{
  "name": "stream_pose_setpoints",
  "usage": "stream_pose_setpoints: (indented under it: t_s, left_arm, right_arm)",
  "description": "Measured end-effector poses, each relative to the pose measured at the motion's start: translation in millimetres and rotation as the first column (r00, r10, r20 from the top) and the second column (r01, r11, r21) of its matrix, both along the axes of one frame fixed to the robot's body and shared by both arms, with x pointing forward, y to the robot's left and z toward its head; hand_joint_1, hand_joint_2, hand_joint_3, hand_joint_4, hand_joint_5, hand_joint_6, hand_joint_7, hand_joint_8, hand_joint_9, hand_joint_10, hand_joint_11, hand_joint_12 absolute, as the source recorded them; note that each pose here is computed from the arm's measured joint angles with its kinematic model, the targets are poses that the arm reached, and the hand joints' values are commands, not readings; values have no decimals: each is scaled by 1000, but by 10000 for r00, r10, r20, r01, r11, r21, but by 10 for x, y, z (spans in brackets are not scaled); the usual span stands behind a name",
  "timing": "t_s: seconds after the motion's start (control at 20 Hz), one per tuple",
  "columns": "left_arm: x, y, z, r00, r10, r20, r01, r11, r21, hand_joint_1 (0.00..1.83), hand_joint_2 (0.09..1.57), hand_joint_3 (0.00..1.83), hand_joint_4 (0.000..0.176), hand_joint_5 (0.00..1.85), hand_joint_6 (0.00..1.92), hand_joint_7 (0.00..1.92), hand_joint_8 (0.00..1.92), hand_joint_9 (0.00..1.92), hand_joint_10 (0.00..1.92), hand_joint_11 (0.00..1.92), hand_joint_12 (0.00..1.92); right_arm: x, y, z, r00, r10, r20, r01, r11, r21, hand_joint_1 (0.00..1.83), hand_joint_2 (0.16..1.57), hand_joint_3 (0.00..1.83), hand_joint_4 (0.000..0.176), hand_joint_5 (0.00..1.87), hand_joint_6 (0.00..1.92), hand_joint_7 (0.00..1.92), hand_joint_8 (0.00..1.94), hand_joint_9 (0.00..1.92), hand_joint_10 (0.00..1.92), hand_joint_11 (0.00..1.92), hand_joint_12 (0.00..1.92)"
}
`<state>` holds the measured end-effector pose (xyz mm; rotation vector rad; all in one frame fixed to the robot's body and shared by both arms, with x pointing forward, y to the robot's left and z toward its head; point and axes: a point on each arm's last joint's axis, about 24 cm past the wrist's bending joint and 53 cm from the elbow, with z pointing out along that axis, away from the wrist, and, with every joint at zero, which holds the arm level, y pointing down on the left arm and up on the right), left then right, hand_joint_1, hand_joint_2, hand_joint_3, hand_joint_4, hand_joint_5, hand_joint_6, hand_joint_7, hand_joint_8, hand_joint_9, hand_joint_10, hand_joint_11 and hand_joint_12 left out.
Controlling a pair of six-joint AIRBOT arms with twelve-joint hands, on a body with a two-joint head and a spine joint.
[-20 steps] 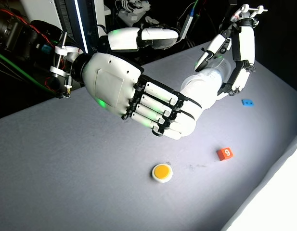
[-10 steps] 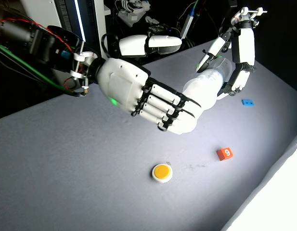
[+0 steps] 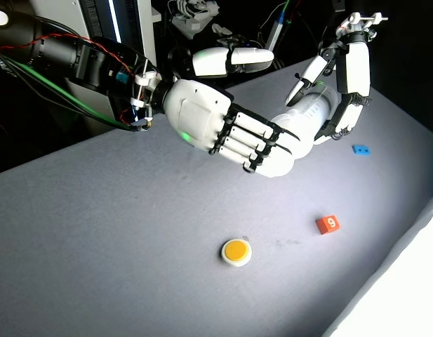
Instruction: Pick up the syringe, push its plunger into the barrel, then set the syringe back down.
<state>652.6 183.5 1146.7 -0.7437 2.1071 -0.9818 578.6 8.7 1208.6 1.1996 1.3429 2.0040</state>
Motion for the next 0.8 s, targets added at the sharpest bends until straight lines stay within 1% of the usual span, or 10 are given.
stream_pose_setpoints:
  t_s: [0.2, 0.3, 0.35, 0.45, 0.5, 0.55, 0.6, 0.65, 0.7, 0.8]
  left_arm:
    - [-4, 11, -17, 10000, 14, -47, -14, 10000, 75, 1211, 1124, 2, 24, 917, 1127, 1007, 998, 817, 1210, 475, 1636]
    - [-11, 8, -24, 10000, -23, -50, 24, 9999, 147, 1212, 1125, 0, 22, 914, 1147, 1009, 972, 824, 1152, 472, 1598]
    - [-14, 13, -33, 10000, -14, -75, 15, 9998, 173, 1216, 1120, 0, 12, 914, 1155, 1035, 919, 847, 1121, 475, 1579]
    - [-16, 23, -44, 10000, -14, -93, 16, 9997, 255, 1207, 1131, 3, 19, 894, 1179, 1001, 986, 832, 1126, 425, 1602]
    - [-17, 27, -50, 9999, -11, -109, 14, 9996, 285, 1215, 1125, 0, 7, 907, 1184, 1027, 915, 841, 1102, 434, 1589]
    - [-22, 37, -65, 9999, 12, -164, -6, 9994, 339, 1216, 1123, 0, 4, 908, 1188, 1033, 898, 843, 1096, 435, 1586]
    - [-23, 40, -70, 9998, 19, -180, -13, 9994, 353, 1216, 1121, 0, 10, 916, 1167, 1033, 907, 848, 1094, 442, 1588]
    - [-23, 41, -71, 9998, 20, -180, -13, 9994, 359, 1227, 1108, 0, 4, 954, 1130, 1054, 857, 871, 1083, 465, 1571]
    - [-22, 38, -66, 9999, 14, -165, -9, 9994, 342, 1337, 1122, 2, 0, 909, 1194, 1026, 864, 839, 1227, 465, 1554]
    - [-18, 24, -49, 9999, 29, -147, -27, 9998, 196, 1226, 1115, 1, 0, 936, 1156, 1033, 876, 868, 1001, 470, 1518]
  right_arm:
    - [-110, 218, -51, 9988, 441, -220, -437, 9988, 202, 0, 1104, 2, 0, 0, 0, 0, 0, 0, 0, 0, 0]
    - [-150, 301, -56, 9975, 628, -311, -619, 9976, 313, 0, 1103, 1, 0, 0, 0, 0, 0, 0, 0, 0, 0]
    - [-151, 314, -56, 9972, 662, -350, -650, 9973, 339, 0, 1108, 3, 0, 0, 0, 0, 0, 0, 0, 0, 0]
    - [-162, 338, -82, 9951, 798, -591, -766, 9956, 536, 0, 1103, 1, 0, 0, 0, 0, 0, 0, 0, 0, 0]
    - [-167, 348, -90, 9945, 836, -626, -803, 9953, 537, 0, 1100, 0, 0, 0, 0, 0, 0, 0, 0, 0, 0]
    - [-172, 357, -99, 9939, 878, -661, -845, 9951, 520, 0, 1096, 0, 0, 0, 0, 0, 0, 0, 0, 0, 0]
    - [-175, 359, -104, 9938, 891, -670, -858, 9950, 508, 0, 1098, 0, 0, 0, 0, 0, 0, 0, 0, 0, 0]
    - [-175, 358, -104, 9938, 886, -669, -852, 9950, 512, 0, 1101, 0, 0, 0, 0, 0, 0, 0, 0, 0, 0]
    - [-169, 348, -92, 9946, 842, -613, -811, 9954, 514, 0, 1104, 1, 0, 0, 0, 0, 0, 0, 0, 0, 0]
    - [-148, 292, -33, 9966, 772, -297, -760, 9963, 395, 0, 1112, 5, 0, 0, 0, 0, 0, 0, 0, 0, 0]
